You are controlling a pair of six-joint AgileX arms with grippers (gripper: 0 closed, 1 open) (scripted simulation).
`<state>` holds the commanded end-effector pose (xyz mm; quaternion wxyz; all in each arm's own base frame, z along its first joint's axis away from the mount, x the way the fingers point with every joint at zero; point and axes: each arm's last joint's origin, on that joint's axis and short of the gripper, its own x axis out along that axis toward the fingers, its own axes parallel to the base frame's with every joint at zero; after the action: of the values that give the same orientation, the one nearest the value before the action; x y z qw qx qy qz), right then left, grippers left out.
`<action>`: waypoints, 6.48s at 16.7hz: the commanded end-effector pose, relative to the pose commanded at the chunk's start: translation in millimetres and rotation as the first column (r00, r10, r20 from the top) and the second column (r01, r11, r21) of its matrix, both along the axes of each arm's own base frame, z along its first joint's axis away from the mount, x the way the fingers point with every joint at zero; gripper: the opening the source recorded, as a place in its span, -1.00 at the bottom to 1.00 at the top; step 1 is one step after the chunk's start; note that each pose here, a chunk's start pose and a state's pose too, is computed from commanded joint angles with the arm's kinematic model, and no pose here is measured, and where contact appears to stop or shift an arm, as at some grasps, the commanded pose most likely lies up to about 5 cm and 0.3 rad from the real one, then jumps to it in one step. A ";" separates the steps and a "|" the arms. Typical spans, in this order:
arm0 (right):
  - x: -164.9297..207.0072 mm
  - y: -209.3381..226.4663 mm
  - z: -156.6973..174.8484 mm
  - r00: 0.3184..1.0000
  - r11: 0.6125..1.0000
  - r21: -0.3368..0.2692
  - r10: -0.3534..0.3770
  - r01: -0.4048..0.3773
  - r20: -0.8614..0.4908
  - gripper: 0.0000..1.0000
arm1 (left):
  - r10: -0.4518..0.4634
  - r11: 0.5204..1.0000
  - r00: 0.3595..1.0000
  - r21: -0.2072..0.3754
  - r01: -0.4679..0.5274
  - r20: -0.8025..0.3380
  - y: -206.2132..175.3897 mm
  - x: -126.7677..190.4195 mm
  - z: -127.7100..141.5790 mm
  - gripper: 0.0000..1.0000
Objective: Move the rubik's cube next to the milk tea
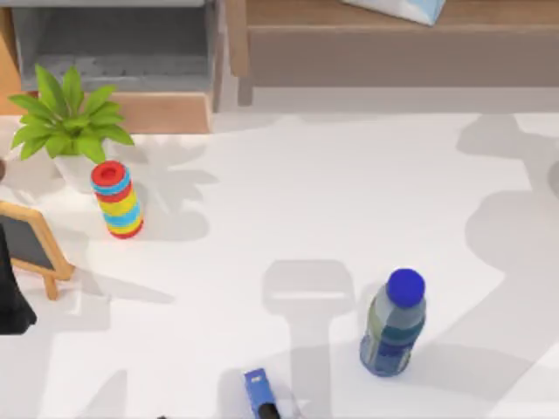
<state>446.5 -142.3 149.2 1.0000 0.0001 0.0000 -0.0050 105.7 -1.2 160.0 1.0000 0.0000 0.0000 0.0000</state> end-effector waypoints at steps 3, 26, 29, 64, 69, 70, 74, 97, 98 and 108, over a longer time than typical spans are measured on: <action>0.0 0.0 0.0 1.000 1.000 0.000 0.000 0.000 0.000 -0.06 | 0.000 1.000 1.000 0.000 0.000 0.000 0.0 0.0 0.0 1.00; -25.2 -18.7 34.8 0.998 0.999 -0.037 -0.012 0.015 0.068 -1.00 | 0.000 1.000 1.000 0.000 0.000 0.000 0.0 0.0 0.0 1.00; -19.8 -12.2 40.7 0.995 0.999 -0.048 -0.003 0.007 0.095 -1.00 | 0.000 1.000 1.000 0.000 0.000 0.000 0.0 0.0 0.0 1.00; 22.1 111.6 128.0 0.888 0.960 -0.036 0.241 -0.277 -0.391 -1.00 | 0.000 1.000 1.000 0.000 0.000 0.000 0.0 0.0 0.0 1.00; -0.5 152.3 143.6 0.751 0.958 0.096 0.272 -0.269 -0.602 -1.00 | 0.000 1.000 1.000 0.000 0.000 0.000 0.0 0.0 0.0 1.00; -7.0 162.8 141.3 0.698 0.960 0.130 0.271 -0.248 -0.663 -1.00 | 0.000 1.000 1.000 0.000 0.000 0.000 0.0 0.0 0.0 1.00; -32.2 207.7 106.0 0.402 0.977 0.185 0.211 -0.103 -0.891 -1.00 | 0.000 1.000 1.000 0.000 0.000 0.000 0.0 0.0 0.0 1.00; -57.8 270.8 73.6 0.144 0.995 0.091 0.086 0.031 -0.986 -1.00 | 0.000 1.000 1.000 0.000 0.000 0.000 0.0 0.0 0.0 1.00; -58.7 273.1 72.0 0.138 0.996 0.090 0.086 0.027 -0.987 -1.00 | 0.000 1.000 1.000 0.000 0.000 0.000 0.0 0.0 0.0 1.00; -58.1 255.6 31.8 0.032 0.999 0.045 0.045 0.022 -0.998 -1.00 | 0.000 1.000 1.000 0.000 0.000 0.000 0.0 0.0 0.0 1.00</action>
<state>388.5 113.3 181.0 0.7181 0.0207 0.6956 0.0042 105.7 -1.2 160.0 1.0000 0.0000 0.0000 0.0000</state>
